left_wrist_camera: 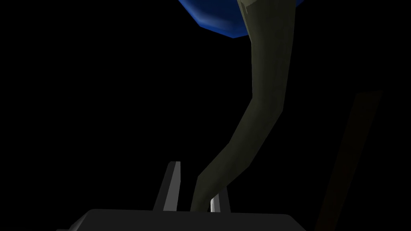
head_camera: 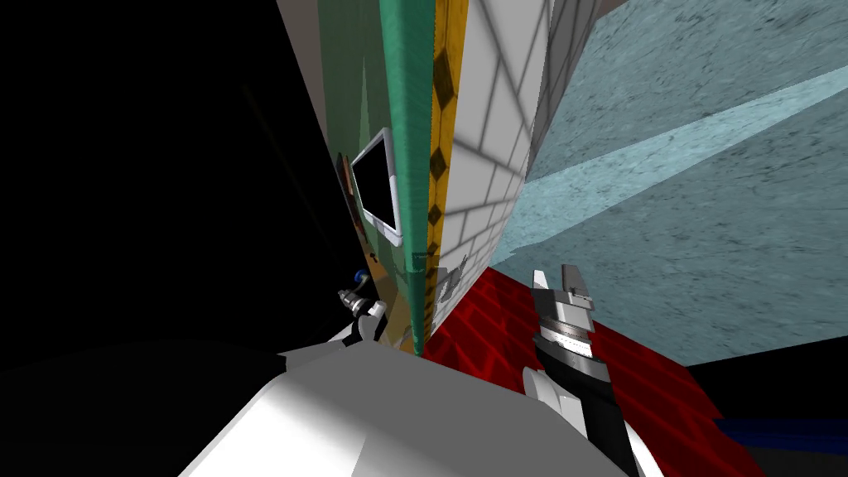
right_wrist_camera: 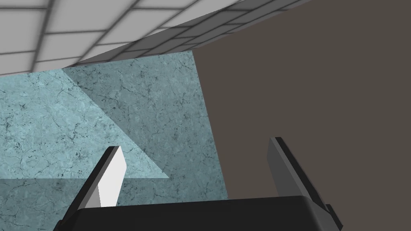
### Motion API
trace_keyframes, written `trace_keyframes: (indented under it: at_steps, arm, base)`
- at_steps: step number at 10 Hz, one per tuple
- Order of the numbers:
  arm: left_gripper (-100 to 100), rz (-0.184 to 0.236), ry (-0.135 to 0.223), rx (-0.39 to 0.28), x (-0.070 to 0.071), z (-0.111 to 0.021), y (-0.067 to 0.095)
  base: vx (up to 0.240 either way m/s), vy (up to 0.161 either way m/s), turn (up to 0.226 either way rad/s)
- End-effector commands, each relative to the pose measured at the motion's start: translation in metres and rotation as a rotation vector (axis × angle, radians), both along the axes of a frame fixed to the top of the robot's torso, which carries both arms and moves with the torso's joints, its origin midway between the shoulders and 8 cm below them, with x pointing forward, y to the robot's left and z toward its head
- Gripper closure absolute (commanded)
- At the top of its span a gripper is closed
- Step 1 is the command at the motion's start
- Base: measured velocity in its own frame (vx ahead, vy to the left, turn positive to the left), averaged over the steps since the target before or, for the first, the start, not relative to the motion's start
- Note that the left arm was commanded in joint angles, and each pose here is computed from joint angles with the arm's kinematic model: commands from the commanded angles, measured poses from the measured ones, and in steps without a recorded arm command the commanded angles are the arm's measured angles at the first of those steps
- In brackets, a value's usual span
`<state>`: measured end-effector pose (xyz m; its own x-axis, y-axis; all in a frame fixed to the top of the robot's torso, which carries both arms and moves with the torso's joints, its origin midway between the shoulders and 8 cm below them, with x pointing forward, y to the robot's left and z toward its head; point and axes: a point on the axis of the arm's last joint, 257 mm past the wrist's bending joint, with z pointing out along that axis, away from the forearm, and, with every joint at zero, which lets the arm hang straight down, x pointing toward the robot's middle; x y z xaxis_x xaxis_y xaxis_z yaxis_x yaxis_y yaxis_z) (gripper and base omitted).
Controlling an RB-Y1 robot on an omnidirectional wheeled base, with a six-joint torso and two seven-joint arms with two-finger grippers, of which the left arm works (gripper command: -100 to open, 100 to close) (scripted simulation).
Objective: Push the door open
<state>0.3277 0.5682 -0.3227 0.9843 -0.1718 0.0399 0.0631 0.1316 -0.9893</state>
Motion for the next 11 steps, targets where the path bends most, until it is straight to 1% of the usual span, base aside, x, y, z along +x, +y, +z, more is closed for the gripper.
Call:
trace_keyframes:
  at_steps: [1, 2, 3, 4, 5, 7, 8, 9, 10, 11]
  arm:
    - [100, 0.060, -0.006, 0.009, -0.011, 0.006, 0.005]
    - [100, 0.060, -0.006, 0.009, -0.011, 0.006, 0.005]
    - [100, 0.103, 0.000, -0.010, -0.020, 0.001, 0.001]
    - [100, 0.103, 0.000, -0.010, -0.020, 0.001, 0.001]
    - [100, 0.139, 0.007, -0.029, -0.027, -0.004, -0.004]
    - [100, 0.174, 0.015, -0.048, -0.034, -0.010, -0.009]
    - [100, 0.203, 0.023, -0.066, -0.040, -0.015, -0.015]
    - [100, 0.216, 0.027, -0.075, -0.043, -0.017, -0.018]
    - [100, 0.216, 0.027, -0.075, -0.043, -0.017, -0.018]
    - [100, 0.230, 0.031, -0.084, -0.045, -0.020, -0.021]
  base:
    - [0.007, 0.115, -0.174]
    - [0.004, 0.063, -0.055]
    - [0.014, 0.062, -0.141]
    - [0.006, 0.058, -0.089]
    - [-0.016, 0.070, -0.168]
    - [-0.016, 0.064, -0.158]
    - [-0.017, 0.056, -0.159]
    - [-0.015, 0.049, -0.140]
    - [-0.004, 0.014, -0.041]
    - [-0.008, 0.025, -0.073]
